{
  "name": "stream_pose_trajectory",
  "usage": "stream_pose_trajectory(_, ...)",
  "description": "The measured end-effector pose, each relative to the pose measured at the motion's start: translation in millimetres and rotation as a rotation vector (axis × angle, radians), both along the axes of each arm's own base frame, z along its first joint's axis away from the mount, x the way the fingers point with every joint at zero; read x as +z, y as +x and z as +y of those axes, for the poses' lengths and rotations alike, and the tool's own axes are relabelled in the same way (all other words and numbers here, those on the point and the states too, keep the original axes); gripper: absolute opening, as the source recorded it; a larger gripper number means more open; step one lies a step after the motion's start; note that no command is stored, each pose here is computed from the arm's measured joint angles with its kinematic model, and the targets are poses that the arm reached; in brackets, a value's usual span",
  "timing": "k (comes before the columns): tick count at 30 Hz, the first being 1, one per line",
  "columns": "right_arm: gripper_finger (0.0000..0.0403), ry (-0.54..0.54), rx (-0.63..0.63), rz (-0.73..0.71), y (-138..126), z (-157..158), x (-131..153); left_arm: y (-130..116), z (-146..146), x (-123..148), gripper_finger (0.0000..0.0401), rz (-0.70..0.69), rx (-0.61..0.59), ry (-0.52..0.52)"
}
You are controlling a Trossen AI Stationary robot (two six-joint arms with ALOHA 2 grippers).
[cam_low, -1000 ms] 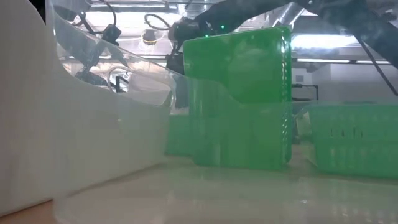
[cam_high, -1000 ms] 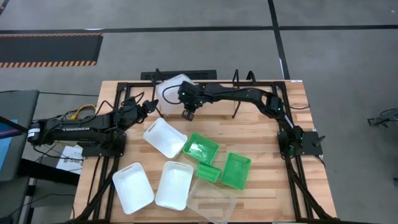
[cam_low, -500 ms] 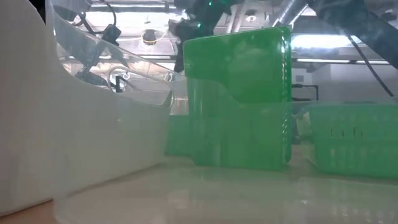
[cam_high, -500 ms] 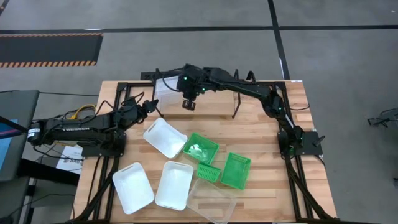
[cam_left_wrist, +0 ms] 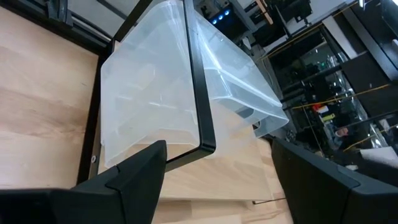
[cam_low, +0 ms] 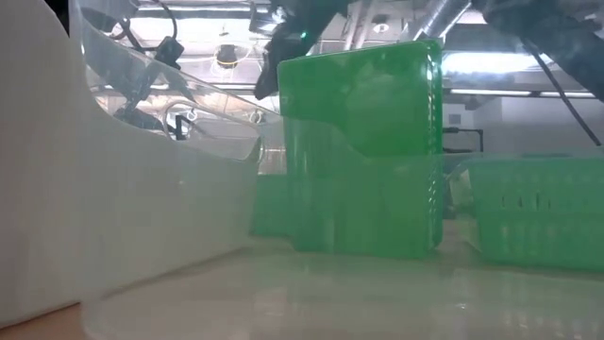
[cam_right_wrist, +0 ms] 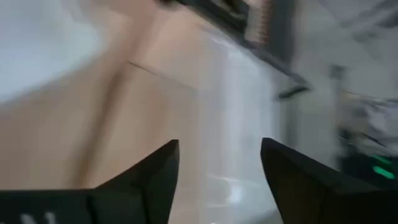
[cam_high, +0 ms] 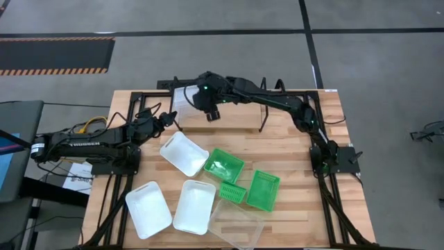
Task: Stack baskets on shelf by color
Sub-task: Adjust the transparent bins on the shelf
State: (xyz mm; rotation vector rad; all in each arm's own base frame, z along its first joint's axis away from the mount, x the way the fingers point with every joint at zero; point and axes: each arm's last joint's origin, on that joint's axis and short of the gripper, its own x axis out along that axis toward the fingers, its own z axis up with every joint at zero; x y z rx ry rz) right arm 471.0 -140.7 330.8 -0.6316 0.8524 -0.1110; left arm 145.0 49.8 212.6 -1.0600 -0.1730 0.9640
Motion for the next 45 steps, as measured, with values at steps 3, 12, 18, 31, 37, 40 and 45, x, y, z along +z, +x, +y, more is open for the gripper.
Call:
stream_pose_trajectory(3,0.0259,-0.008,-0.029,0.029,1,-9,-10,0,0,0,0.0279,0.0,0.0,0.0)
stream_pose_trajectory(12,0.026,-0.097,-0.126,0.11,18,-24,-51,0,0,0,0.0279,-0.002,-0.002,-0.005)
stream_pose_trajectory(18,0.026,-0.141,-0.179,0.105,22,-37,-62,0,0,0,0.0279,-0.002,-0.011,-0.009)
stream_pose_trajectory(31,0.0057,-0.177,-0.23,0.071,26,-45,-65,0,0,0,0.0279,-0.005,-0.016,-0.012)
stream_pose_trajectory(37,0.0012,-0.22,-0.191,0.145,23,-43,-63,0,0,0,0.0279,-0.005,-0.017,-0.013)
stream_pose_trajectory(40,0.0007,-0.206,-0.106,0.191,20,-35,-61,0,-1,0,0.0279,-0.003,-0.024,-0.013)
stream_pose_trajectory(45,0.0005,-0.168,-0.044,0.189,14,-31,-50,0,-1,-1,0.0279,0.003,-0.024,-0.014)
